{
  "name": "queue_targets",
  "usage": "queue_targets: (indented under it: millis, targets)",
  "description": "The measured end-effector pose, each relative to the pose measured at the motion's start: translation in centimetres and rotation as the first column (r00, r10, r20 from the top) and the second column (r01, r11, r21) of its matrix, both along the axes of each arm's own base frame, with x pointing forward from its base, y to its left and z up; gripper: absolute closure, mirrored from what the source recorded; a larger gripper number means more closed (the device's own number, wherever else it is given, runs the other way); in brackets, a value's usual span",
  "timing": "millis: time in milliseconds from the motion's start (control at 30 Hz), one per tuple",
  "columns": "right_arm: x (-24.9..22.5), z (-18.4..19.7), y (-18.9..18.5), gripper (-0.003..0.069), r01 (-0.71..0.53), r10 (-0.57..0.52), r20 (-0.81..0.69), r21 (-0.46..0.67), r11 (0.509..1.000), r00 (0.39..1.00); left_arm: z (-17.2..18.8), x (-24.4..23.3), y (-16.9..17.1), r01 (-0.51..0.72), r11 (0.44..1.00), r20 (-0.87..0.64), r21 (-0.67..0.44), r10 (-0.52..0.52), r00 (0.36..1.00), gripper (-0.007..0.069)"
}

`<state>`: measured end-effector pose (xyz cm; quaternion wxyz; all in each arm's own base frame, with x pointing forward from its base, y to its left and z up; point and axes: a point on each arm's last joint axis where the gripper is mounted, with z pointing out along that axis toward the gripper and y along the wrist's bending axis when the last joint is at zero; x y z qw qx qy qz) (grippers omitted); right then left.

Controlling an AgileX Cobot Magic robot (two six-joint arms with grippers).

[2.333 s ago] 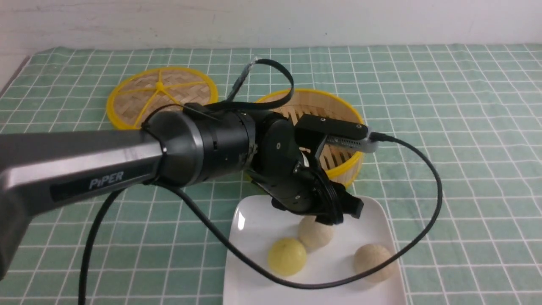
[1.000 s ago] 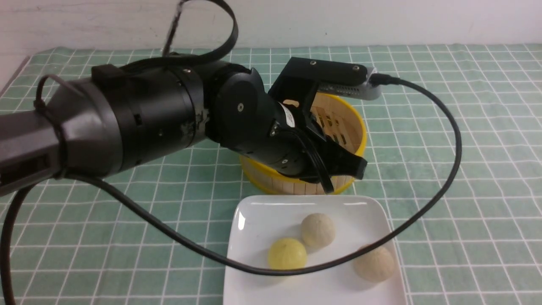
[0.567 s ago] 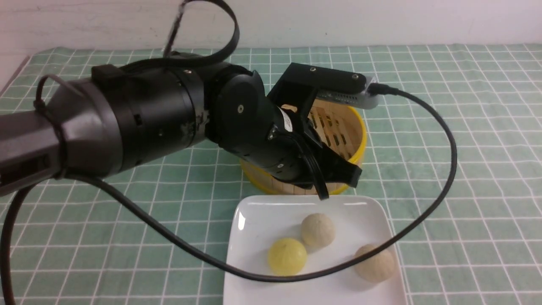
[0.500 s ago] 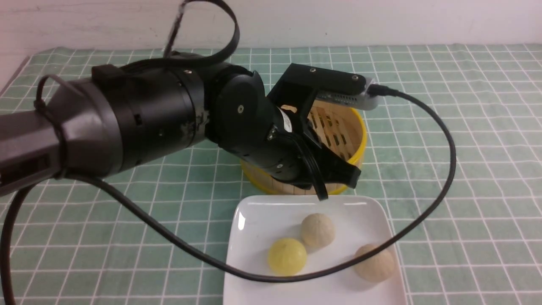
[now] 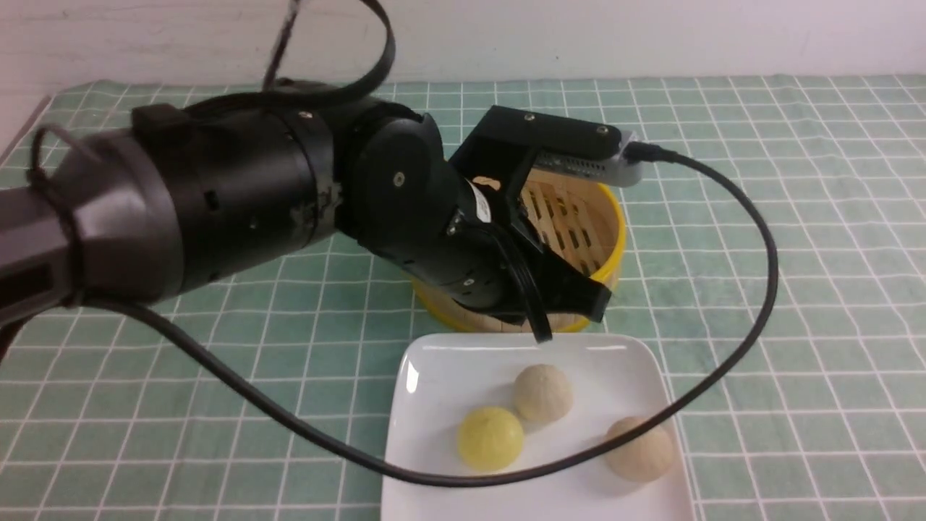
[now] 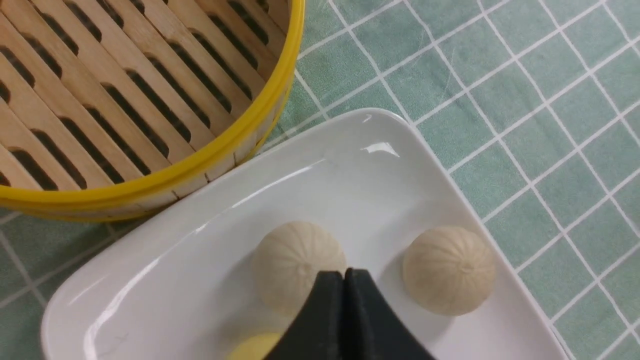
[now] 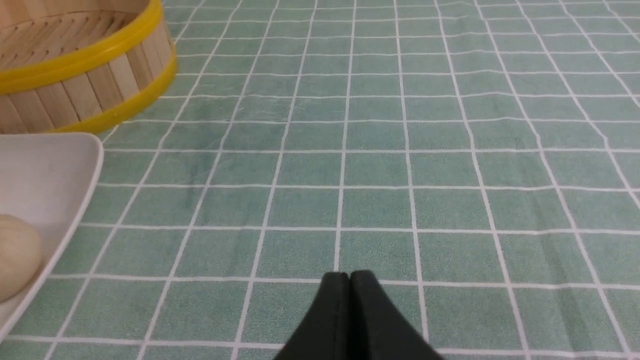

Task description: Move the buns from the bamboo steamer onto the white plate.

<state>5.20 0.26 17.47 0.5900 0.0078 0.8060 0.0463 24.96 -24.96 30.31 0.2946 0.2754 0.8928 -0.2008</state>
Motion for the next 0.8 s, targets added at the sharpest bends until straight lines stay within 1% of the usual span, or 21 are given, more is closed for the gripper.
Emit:
queue_targets:
  millis: [67, 200, 267, 367, 400, 433, 467, 533, 633, 700, 767, 800]
  targets:
    - [0.0, 0.0, 0.0, 0.0656, 0.009, -0.009, 0.0, 0.0, 1.0, 1.0, 1.3, -0.6, 0.6, 0.005, 1.0, 0.026, -0.007, -0.005, 1.0, 0.0619]
    - [0.0, 0.0, -0.1, 0.0653, 0.011, -0.011, 0.0, 0.0, 1.0, 1.0, 5.4, -2.7, 3.2, 0.018, 1.0, 0.14, -0.003, -0.017, 0.99, 0.0617]
    - [0.0, 0.0, -0.1, 0.0652, 0.011, -0.011, 0.0, 0.0, 1.0, 1.0, 6.9, -3.8, 4.8, 0.013, 0.999, 0.184, 0.03, -0.018, 0.983, 0.0616]
    - [0.0, 0.0, -0.1, 0.0649, 0.011, -0.011, 0.0, 0.0, 1.0, 1.0, 9.2, -6.5, 8.3, -0.052, 0.995, 0.173, 0.091, 0.035, 0.984, 0.0616]
    - [0.0, 0.0, -0.1, 0.0649, 0.011, -0.011, 0.0, 0.0, 1.0, 1.0, 9.4, -6.6, 8.5, -0.057, 0.995, 0.179, 0.085, 0.041, 0.983, 0.0616]
    - [0.0, 0.0, -0.1, 0.0648, 0.011, -0.011, 0.0, 0.0, 1.0, 1.0, 9.7, -7.7, 9.7, -0.083, 0.991, 0.152, 0.109, 0.066, 0.986, 0.0616]
    - [0.0, 0.0, -0.1, 0.0646, 0.011, -0.011, 0.0, 0.0, 1.0, 1.0, 9.6, -9.0, 11.1, -0.108, 0.982, 0.102, 0.156, 0.093, 0.991, 0.0616]
    - [0.0, 0.0, -0.1, 0.0646, 0.011, -0.011, 0.0, 0.0, 1.0, 1.0, 8.9, -11.1, 13.2, -0.131, 0.971, 0.042, 0.199, 0.125, 0.991, 0.0616]
    - [0.0, 0.0, -0.1, 0.0643, 0.011, -0.011, 0.0, 0.0, 1.0, 1.0, 7.2, -14.0, 16.0, -0.172, 0.966, 0.008, 0.193, 0.174, 0.985, 0.0616]
    - [0.0, 0.0, -0.1, 0.0641, 0.011, -0.011, 0.0, 0.0, 1.0, 1.0, 5.6, -15.7, 17.7, -0.206, 0.964, -0.007, 0.167, 0.21, 0.978, 0.0616]
    - [0.0, 0.0, -0.1, 0.0638, 0.011, -0.011, 0.0, 0.0, 1.0, 1.0, 3.8, -17.5, 19.3, -0.258, 0.964, 0.01, 0.066, 0.258, 0.966, 0.0615]
    - [0.0, 0.0, -0.1, 0.0638, 0.011, -0.011, 0.0, 0.0, 1.0, 1.0, 3.8, -17.8, 19.6, -0.267, 0.963, 0.018, 0.038, 0.267, 0.964, 0.0615]
